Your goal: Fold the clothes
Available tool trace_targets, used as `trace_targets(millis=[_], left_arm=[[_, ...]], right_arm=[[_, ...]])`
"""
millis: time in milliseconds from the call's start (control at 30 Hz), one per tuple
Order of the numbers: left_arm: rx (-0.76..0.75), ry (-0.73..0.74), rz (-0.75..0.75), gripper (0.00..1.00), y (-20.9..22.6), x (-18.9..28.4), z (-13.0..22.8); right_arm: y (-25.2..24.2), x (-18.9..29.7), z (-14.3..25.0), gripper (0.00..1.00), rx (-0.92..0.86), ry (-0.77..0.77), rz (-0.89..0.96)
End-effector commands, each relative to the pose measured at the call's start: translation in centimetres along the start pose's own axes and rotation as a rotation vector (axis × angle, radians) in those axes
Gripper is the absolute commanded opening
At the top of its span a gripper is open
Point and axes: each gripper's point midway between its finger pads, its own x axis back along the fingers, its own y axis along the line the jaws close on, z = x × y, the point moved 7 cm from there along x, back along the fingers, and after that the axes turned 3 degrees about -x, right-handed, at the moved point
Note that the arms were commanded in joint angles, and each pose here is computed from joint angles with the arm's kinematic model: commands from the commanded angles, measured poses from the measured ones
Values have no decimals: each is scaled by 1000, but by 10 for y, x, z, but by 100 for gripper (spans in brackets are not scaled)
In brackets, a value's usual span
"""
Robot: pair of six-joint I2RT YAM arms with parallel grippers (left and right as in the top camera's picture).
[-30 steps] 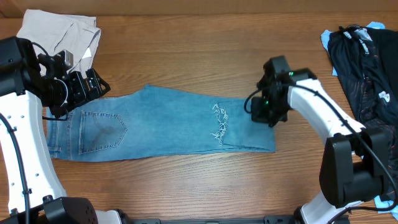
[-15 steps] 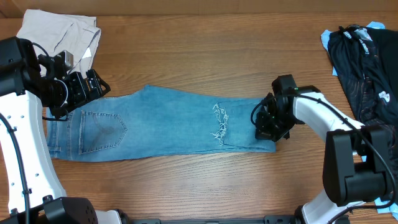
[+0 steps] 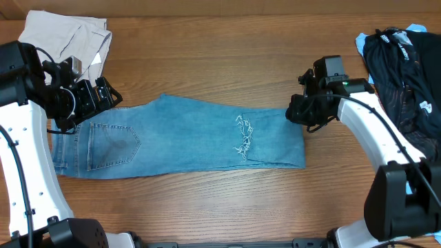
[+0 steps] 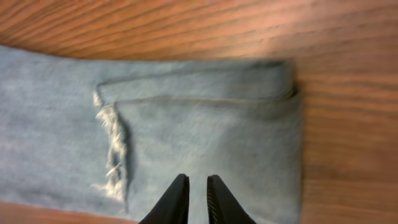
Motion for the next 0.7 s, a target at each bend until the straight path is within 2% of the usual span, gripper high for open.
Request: trace_targets(millis=[0,167,433,567,667], left_arm=[[-17,13,0,100,-1,-3,0],[-16,17,0,100,-1,-3,1],[-16,17,0,100,-1,-3,1],[-16,17,-1,100,-1,-3,1],[-16,16,-8,100,0,-3,1]], right_arm=[[-10,-17,-4,15,-14,13,48],[-27,-39,-14,14,-30,-11,160],[-43,-59,-23,13,-71,-37,237],[-40,-52,-29,11,-72,-65,242],[-31,-26,-34,11,-84,-91,235]])
